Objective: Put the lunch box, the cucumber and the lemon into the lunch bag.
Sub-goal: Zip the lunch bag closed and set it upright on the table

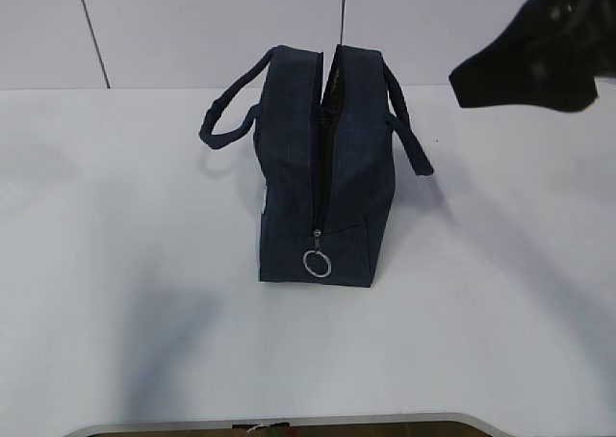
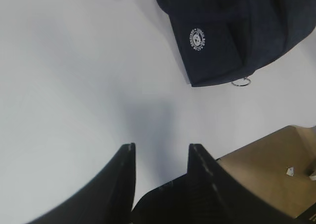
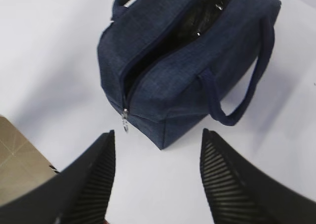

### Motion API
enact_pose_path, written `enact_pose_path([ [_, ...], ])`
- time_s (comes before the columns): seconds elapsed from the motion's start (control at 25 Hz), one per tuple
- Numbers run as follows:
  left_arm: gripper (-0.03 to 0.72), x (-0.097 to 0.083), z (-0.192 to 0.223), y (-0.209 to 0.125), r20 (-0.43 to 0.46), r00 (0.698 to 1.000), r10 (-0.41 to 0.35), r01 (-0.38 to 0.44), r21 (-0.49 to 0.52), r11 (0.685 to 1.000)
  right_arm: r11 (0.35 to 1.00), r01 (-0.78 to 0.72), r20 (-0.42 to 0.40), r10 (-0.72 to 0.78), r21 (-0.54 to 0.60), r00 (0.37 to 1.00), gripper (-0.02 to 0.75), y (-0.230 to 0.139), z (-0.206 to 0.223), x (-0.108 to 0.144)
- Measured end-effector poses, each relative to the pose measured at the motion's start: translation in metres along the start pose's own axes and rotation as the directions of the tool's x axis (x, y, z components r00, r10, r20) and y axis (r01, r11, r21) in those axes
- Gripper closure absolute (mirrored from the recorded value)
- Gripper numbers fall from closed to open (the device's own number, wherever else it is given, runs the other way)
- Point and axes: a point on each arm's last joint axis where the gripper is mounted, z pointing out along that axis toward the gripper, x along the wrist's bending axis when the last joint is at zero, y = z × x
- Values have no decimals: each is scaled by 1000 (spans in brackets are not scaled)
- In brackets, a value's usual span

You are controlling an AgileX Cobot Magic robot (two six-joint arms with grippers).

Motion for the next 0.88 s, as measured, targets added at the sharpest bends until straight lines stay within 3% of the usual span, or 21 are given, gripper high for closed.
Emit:
enact_pose_path([
  [0.4, 436, -9, -18, -7, 14, 1000, 5, -5, -53, 999, 972, 53, -93, -76, -231, 993, 297, -59, 7, 27],
  [0.68, 436, -21, -48, -22, 11, 999, 41, -40, -138, 990, 954, 70, -136, -114, -292, 984, 297, -85, 28, 34],
  [0.88, 436, -28, -66, -44, 7, 998, 62, -59, -188, 980, 960, -55, -172, 7, -276, 985, 297, -89, 49, 30],
])
